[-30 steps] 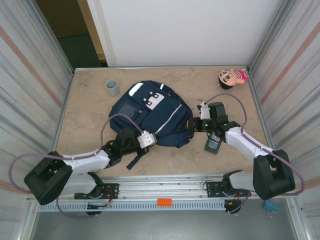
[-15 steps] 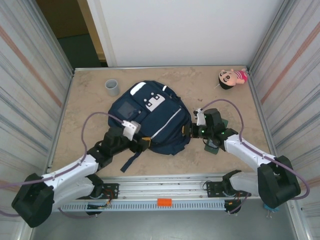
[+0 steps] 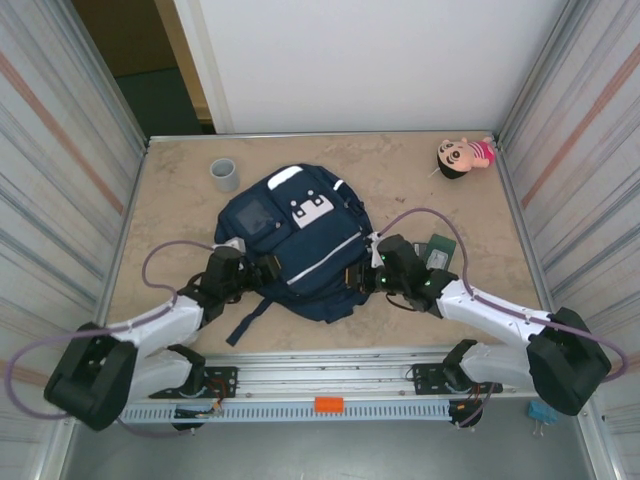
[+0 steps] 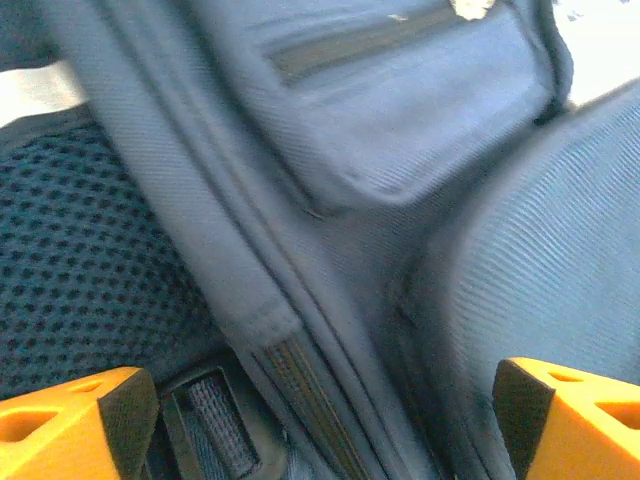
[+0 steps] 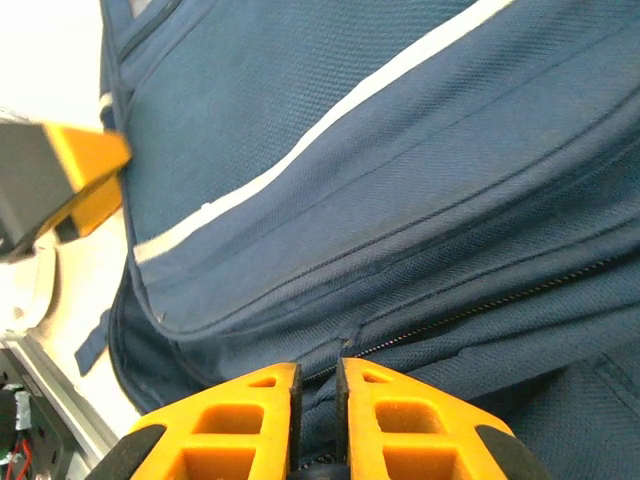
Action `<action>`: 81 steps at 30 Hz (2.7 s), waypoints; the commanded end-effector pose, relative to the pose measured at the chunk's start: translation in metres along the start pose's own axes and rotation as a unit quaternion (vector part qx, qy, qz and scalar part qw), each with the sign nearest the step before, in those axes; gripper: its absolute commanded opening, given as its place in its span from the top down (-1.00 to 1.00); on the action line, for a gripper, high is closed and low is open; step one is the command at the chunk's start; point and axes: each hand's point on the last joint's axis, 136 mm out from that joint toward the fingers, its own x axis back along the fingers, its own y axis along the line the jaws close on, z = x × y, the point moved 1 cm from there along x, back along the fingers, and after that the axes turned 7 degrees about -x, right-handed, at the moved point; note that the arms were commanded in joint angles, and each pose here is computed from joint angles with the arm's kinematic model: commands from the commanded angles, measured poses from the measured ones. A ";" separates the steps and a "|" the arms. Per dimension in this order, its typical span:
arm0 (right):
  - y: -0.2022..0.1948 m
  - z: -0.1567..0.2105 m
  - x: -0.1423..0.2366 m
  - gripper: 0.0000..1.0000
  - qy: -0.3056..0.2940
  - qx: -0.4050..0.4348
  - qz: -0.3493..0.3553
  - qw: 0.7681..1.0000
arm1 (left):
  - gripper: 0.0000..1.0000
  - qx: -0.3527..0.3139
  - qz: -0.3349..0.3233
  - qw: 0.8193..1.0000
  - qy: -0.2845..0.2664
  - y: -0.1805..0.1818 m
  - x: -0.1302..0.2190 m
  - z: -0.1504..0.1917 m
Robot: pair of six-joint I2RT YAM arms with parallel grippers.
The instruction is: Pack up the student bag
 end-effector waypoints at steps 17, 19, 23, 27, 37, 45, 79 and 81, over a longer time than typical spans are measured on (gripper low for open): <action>0.058 0.016 -0.059 1.00 -0.009 0.013 -0.024 1.000 | -0.78 0.068 0.085 0.994 -0.016 -0.049 -0.001 -0.083; 0.060 0.015 -0.057 1.00 -0.011 0.022 -0.027 0.999 | -0.78 0.075 0.078 0.994 -0.006 -0.047 0.016 -0.055; 0.068 0.009 -0.048 1.00 -0.022 0.046 -0.038 0.998 | -0.77 0.127 0.057 0.990 0.020 -0.036 0.040 -0.002; 0.077 0.007 -0.045 1.00 -0.023 0.065 -0.047 0.997 | -0.64 0.195 0.073 0.978 0.012 -0.034 0.046 0.026; 0.086 0.016 -0.049 1.00 -0.013 0.083 -0.058 0.995 | -0.38 0.225 0.122 0.966 0.026 -0.059 0.024 0.026; 0.094 0.019 -0.042 1.00 -0.012 0.113 -0.073 0.991 | 0.25 0.228 0.157 0.960 0.036 -0.083 0.001 0.018; -0.006 -0.006 -0.001 1.00 -0.053 0.068 0.019 0.996 | 1.00 0.236 0.084 0.966 -0.058 -0.009 0.038 -0.026; -0.017 -0.009 0.004 1.00 -0.059 0.060 0.034 0.996 | 1.00 0.238 0.076 0.966 -0.061 -0.003 0.039 -0.026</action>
